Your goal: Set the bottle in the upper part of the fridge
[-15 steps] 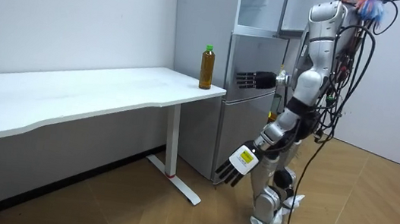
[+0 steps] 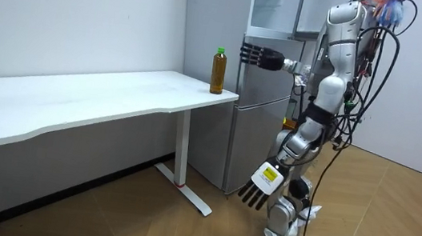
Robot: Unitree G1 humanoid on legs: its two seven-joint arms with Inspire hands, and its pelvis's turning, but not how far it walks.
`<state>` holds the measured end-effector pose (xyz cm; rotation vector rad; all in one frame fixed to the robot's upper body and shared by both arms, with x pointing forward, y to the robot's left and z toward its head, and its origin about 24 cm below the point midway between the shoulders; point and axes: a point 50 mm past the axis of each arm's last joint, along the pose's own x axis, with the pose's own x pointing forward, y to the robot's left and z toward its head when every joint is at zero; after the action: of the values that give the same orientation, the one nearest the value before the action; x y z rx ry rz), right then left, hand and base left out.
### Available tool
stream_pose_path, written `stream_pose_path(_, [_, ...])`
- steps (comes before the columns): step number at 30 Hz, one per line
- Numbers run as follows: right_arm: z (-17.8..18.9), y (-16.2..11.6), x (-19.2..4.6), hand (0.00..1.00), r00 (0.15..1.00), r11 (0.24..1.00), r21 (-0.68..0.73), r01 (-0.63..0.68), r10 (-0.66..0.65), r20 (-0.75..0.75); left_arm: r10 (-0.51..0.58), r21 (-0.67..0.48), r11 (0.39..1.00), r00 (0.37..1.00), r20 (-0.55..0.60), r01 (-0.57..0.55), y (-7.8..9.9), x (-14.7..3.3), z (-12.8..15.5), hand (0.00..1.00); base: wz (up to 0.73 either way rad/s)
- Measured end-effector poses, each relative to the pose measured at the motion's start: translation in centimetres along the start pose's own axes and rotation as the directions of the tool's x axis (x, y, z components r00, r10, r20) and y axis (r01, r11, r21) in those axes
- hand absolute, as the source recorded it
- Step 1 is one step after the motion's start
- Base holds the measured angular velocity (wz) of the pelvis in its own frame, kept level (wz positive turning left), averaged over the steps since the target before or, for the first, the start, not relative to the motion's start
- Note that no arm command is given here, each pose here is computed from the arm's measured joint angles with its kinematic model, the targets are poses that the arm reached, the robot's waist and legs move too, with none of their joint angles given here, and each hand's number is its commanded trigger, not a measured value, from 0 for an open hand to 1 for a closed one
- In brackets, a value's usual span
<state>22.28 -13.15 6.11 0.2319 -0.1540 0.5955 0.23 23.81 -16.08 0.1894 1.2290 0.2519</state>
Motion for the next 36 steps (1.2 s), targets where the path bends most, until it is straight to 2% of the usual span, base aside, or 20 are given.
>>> stream_pose_path(4, [1.5, -0.1, 1.3, 0.0, 0.997, 1.0, -0.011, -0.02, 0.021, 0.07, -0.01, 0.038, 0.999, 1.0, 0.008, 0.009, 0.0, 0.1, 0.2, 0.0, 0.01])
stream_pose_path(14, [2.5, -0.5, 2.3, 0.0, 0.995, 0.999, -0.037, 0.016, -0.012, 0.103, 0.005, 0.087, 0.996, 1.0, -0.031, -0.002, 0.5, 0.0, -0.3, 0.0, 0.05])
stream_pose_path(17, [2.6, -0.6, 2.5, 0.0, 0.993, 0.999, -0.038, 0.038, -0.034, 0.11, -0.002, 0.128, 0.992, 1.0, -0.028, 0.005, 0.4, 0.1, -0.1, 0.0, 0.01])
stream_pose_path(29, [2.9, -1.4, 2.6, 0.0, 0.982, 0.986, -0.044, 0.159, -0.153, 0.114, -0.019, 0.128, 0.991, 0.998, -0.06, 0.026, 0.3, 0.1, -0.3, 0.0, 0.09])
stream_pose_path(36, [3.3, -2.6, 3.9, 0.0, 0.967, 0.969, -0.078, 0.235, -0.225, 0.12, -0.028, 0.156, 0.987, 0.997, -0.072, 0.039, 0.3, 0.2, -0.3, 0.0, 0.1])
